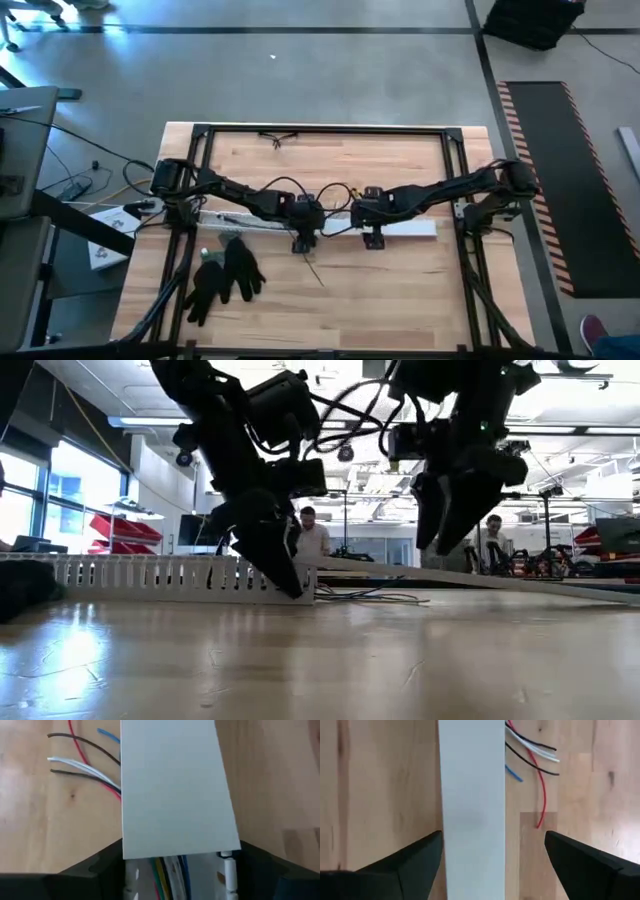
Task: Ziptie cables
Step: Close the white cable duct
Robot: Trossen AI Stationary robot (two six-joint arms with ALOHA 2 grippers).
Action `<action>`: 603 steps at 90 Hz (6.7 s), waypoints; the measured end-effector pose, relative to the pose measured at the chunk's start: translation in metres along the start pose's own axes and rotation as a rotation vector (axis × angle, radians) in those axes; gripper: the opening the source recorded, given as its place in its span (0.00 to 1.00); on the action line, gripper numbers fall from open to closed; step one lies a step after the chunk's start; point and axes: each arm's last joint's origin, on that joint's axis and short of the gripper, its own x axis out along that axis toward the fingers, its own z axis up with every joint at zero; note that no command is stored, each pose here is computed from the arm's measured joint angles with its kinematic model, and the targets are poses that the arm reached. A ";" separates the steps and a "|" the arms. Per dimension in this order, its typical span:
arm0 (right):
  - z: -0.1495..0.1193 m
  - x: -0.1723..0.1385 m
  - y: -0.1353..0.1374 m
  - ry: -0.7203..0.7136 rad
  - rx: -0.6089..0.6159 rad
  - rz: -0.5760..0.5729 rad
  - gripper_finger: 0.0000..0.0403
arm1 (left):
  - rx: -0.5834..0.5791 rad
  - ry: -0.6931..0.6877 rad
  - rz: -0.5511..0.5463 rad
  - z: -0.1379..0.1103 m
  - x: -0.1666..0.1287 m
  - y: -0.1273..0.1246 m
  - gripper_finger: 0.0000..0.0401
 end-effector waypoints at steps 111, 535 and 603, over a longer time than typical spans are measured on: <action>-0.067 0.021 0.006 -0.269 0.138 -0.045 0.83 | -0.039 0.092 0.089 0.015 -0.038 0.002 0.65; -0.029 0.014 -0.010 -0.006 -0.011 0.045 0.56 | 0.020 0.029 0.079 0.017 -0.026 0.000 0.41; -0.026 0.009 -0.011 0.020 -0.007 0.045 0.56 | 0.033 0.044 0.109 0.018 -0.058 0.003 0.46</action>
